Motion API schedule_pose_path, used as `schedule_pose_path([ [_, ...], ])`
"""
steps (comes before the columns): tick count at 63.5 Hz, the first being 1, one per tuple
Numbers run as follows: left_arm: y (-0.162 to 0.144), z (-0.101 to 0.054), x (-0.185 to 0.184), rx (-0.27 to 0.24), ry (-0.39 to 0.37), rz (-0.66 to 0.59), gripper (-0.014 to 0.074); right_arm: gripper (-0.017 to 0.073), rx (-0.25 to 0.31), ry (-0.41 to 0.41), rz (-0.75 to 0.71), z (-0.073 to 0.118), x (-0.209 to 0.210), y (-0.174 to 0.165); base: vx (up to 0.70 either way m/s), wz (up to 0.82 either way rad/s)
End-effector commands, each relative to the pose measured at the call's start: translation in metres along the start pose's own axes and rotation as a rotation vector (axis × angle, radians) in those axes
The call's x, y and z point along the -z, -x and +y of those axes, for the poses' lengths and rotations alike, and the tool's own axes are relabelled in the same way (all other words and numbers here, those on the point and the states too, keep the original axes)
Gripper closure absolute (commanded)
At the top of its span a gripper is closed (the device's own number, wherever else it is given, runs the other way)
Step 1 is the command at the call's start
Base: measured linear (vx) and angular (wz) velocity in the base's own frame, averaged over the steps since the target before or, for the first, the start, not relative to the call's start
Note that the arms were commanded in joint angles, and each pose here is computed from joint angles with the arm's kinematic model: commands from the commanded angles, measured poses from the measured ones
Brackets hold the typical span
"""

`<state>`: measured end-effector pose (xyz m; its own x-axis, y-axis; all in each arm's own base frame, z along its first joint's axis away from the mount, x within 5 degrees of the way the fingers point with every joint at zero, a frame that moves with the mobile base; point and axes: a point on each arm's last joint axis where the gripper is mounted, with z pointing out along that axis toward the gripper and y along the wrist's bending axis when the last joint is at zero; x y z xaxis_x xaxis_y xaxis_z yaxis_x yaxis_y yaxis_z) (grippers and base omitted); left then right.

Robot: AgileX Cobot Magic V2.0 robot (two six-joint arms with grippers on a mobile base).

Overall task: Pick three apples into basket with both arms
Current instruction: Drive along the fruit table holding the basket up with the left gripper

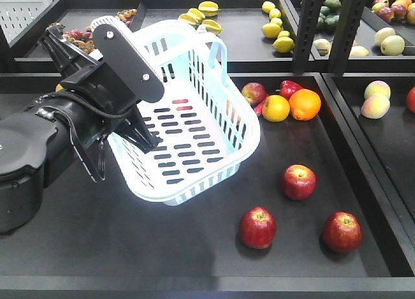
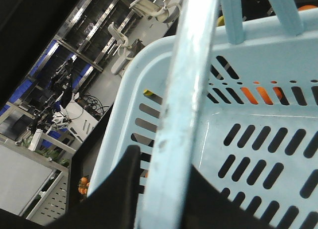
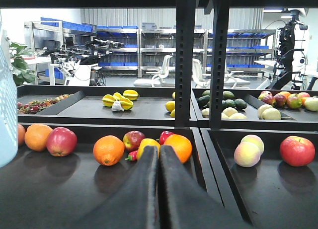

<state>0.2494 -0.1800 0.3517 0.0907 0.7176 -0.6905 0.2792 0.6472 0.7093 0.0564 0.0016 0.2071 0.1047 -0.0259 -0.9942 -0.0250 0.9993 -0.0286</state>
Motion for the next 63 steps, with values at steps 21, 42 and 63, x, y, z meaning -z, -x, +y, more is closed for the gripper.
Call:
schedule_pose_path([
  [21, 0.0129, 0.0201, 0.01, 0.002, 0.07, -0.055, 0.06, 0.0568, 0.01, -0.006, -0.062, -0.0002, 0.0, 0.0026, 0.0, 0.0],
  [42, 0.013, 0.02, 0.01, 0.002, 0.07, -0.055, 0.06, 0.0568, 0.01, -0.006, -0.062, -0.0002, 0.0, 0.0026, 0.0, 0.0],
  [63, 0.013, 0.0199, 0.01, 0.002, 0.068, -0.056, 0.06, 0.0568, 0.01, -0.006, -0.062, -0.0002, 0.0, 0.0026, 0.0, 0.0],
])
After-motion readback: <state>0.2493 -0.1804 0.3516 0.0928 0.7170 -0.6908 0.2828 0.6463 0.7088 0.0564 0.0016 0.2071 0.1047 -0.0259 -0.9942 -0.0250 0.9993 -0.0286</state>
